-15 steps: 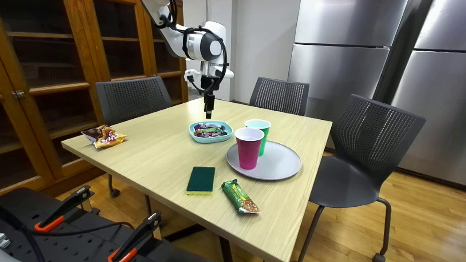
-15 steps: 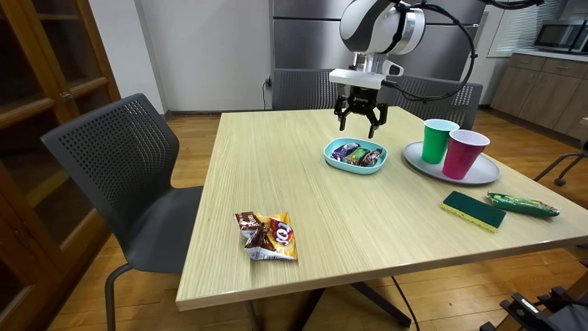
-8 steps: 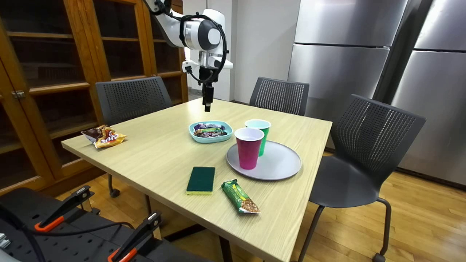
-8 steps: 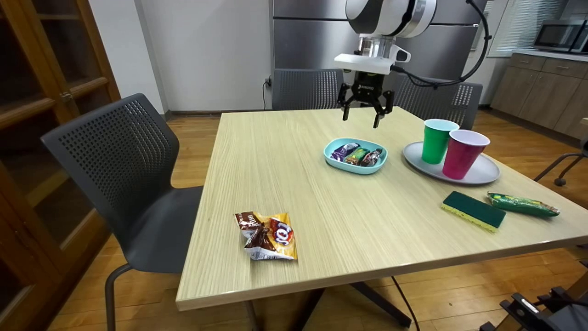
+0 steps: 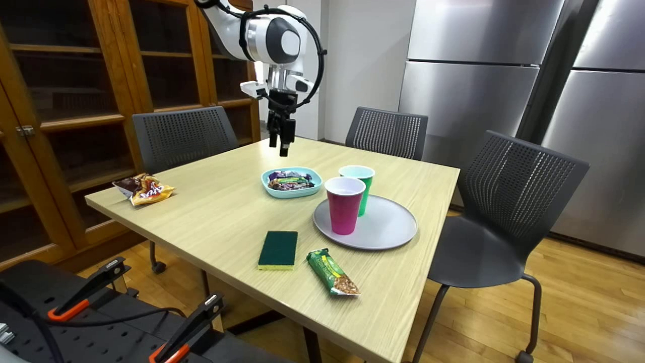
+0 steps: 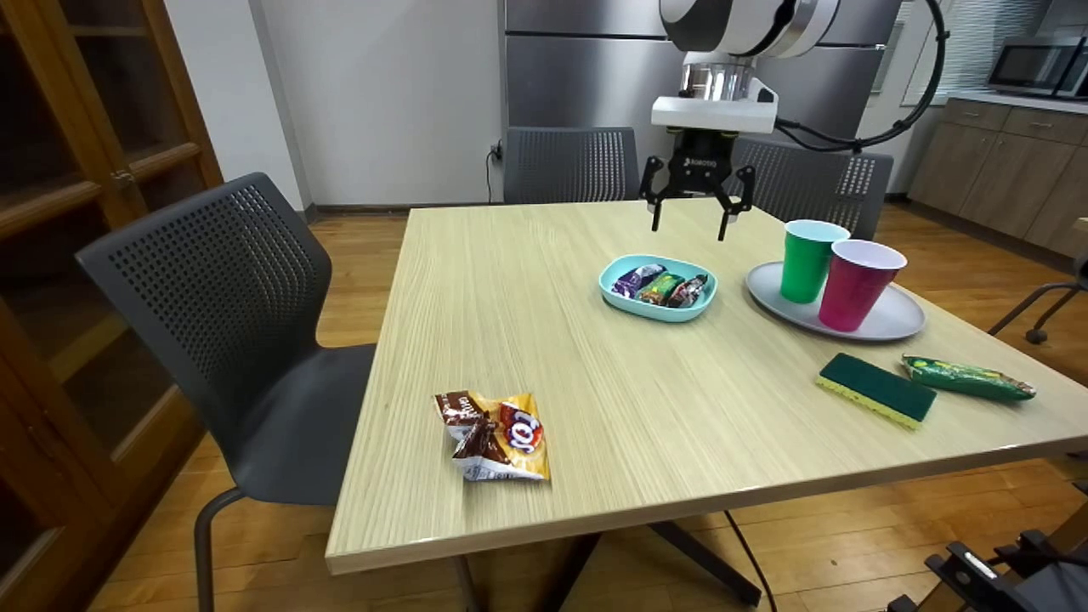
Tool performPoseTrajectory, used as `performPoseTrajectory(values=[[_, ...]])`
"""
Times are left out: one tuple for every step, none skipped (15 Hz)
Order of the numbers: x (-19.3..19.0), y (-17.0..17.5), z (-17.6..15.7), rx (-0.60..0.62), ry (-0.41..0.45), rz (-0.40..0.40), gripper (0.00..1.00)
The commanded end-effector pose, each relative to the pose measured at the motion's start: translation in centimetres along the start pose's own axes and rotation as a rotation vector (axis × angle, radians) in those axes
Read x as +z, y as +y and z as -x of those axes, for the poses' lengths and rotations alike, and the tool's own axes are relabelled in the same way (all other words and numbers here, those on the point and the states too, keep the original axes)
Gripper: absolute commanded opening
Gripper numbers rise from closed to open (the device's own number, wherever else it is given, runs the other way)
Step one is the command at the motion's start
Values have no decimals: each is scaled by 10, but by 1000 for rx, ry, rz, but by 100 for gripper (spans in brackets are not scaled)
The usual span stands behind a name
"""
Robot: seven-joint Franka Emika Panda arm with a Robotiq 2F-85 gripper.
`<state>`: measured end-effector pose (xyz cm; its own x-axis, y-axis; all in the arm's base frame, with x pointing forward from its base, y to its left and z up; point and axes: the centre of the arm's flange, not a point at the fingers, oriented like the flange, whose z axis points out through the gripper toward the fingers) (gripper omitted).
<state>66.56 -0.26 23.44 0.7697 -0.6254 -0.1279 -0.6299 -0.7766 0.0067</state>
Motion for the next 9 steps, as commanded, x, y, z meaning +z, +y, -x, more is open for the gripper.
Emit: performPoseTrajectory(values=[[-10,26,23,-118,7,25,100],[-10,30,26,-149,10,36,100],[-9,33,28,-185,20,48,100],[-9,34,30,-197,23,57,100],[0,19,13,-140,-1,44,100],[1,21,13,-144,-2,47,100],[2,21,13,-143,-3,48,100],[3,21,13,-143,-5,49,100],[4,21,13,-143,-6,50,100]])
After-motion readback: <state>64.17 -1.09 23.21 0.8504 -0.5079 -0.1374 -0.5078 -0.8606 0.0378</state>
